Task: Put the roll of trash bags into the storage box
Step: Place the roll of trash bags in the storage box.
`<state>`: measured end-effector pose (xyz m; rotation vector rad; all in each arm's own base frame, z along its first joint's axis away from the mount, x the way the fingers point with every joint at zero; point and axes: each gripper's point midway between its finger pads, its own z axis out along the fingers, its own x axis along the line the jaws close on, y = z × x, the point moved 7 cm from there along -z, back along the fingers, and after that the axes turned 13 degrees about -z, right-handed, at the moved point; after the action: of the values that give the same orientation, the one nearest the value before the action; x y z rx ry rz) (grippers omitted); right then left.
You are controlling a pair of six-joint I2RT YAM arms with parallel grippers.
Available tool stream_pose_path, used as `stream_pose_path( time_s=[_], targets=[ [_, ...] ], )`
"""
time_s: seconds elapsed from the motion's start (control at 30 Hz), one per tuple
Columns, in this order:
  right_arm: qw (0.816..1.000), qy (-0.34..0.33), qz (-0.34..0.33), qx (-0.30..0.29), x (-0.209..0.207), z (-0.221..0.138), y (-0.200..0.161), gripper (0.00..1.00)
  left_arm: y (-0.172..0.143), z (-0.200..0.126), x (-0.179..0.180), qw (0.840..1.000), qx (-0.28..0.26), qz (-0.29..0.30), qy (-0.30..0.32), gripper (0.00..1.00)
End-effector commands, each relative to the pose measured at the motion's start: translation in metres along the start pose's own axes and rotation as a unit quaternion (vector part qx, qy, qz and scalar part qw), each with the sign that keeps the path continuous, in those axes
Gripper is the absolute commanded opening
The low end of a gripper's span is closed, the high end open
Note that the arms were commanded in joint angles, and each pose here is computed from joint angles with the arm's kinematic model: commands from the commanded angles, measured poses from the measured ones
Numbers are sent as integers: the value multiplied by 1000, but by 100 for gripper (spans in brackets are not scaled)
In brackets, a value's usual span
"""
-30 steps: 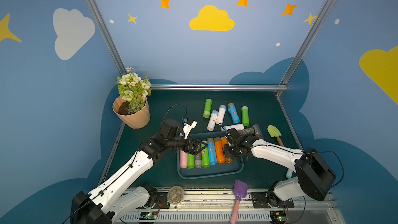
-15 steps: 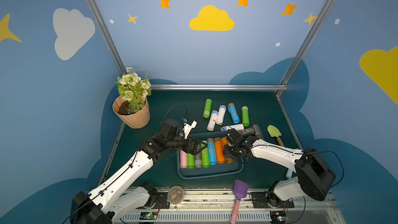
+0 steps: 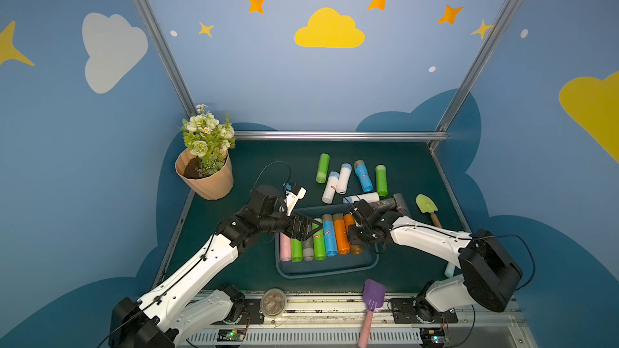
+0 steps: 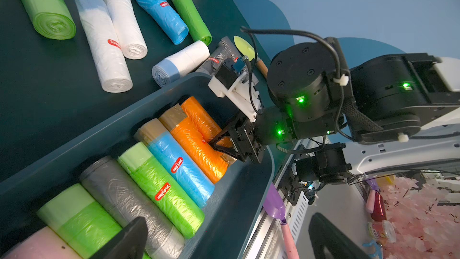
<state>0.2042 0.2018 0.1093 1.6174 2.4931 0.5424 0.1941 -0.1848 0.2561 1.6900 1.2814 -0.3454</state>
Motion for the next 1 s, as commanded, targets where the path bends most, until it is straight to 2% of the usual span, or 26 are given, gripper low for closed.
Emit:
stream_pose_path(
  time_s=[0.0, 0.23, 0.43, 0.67, 0.97],
  targets=[
    [1000, -1, -8, -15, 3, -11, 7, 46, 1, -3, -4, 1000, 0, 8, -5, 100],
    [999, 0, -14, -29, 4, -19, 9, 48, 1, -3, -1, 1000, 0, 6, 8, 100],
    [999, 4, -21, -39, 5, -27, 11, 49, 2, -3, 10, 998, -6, 2, 60, 100],
    [998, 3, -34, -57, 4, -42, 14, 51, 7, 2, 16, 995, -12, -42, 86, 99],
    [995, 19, -53, -85, 8, -59, 22, 52, 23, 14, 24, 988, -29, -66, 134, 96]
  ],
)
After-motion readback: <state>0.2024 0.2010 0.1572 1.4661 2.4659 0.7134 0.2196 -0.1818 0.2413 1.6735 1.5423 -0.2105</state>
